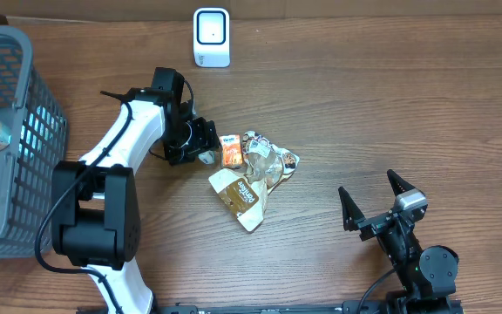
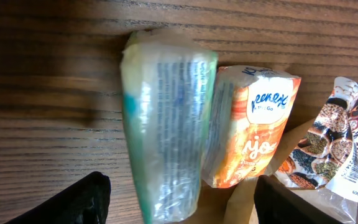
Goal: Scan the item barcode
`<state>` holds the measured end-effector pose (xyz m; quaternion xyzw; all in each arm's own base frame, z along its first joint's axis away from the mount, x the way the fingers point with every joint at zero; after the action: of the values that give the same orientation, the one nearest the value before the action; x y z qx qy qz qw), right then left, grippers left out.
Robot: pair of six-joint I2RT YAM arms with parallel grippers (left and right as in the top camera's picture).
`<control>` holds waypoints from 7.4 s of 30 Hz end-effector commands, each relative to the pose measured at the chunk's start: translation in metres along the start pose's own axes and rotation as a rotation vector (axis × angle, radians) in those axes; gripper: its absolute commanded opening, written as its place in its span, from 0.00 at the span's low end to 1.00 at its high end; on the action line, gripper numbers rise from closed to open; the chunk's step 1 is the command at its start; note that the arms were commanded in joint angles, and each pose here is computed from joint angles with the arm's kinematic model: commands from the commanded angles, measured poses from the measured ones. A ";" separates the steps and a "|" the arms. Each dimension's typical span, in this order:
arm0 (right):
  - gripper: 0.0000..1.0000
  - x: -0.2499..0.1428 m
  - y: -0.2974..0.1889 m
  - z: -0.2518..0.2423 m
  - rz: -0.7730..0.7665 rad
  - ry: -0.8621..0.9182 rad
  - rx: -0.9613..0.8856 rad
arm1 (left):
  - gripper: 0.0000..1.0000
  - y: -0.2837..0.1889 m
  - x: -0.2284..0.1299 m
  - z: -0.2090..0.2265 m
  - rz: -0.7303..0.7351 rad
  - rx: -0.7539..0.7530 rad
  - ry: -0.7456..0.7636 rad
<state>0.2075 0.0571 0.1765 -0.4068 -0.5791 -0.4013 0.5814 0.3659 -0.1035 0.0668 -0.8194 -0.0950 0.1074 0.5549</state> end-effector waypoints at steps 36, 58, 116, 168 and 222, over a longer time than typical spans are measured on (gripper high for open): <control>1.00 -0.001 0.000 -0.001 -0.007 -0.005 -0.009 | 1.00 -0.142 -0.005 -0.044 -0.317 -0.057 0.199; 1.00 -0.001 0.000 -0.001 -0.007 -0.005 -0.009 | 0.95 -0.359 0.017 -0.039 -0.768 -0.193 0.226; 1.00 -0.001 0.000 -0.001 -0.007 -0.005 -0.009 | 0.79 -0.163 0.116 0.344 -0.650 0.231 -0.563; 1.00 -0.001 0.000 -0.001 -0.007 -0.005 -0.009 | 0.04 -0.200 0.118 0.312 -0.601 0.288 -0.562; 1.00 -0.001 0.000 -0.001 -0.007 -0.005 -0.009 | 0.62 -0.134 -0.053 0.064 -0.394 0.352 0.098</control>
<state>0.2075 0.0570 0.1766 -0.4070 -0.5790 -0.4017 0.5812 0.2991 -0.0280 0.1806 -0.7189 -0.2207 -0.0245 0.6587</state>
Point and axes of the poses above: each gripper's point midway between its finger pads, its own y axis out along the fingers, its own z axis along the line the jaws close on, x = y × z, the point moved 3 cm from there along -y, back along the fingers, and after that the axes turned 4 degrees about -y, right-handed, at the moved point
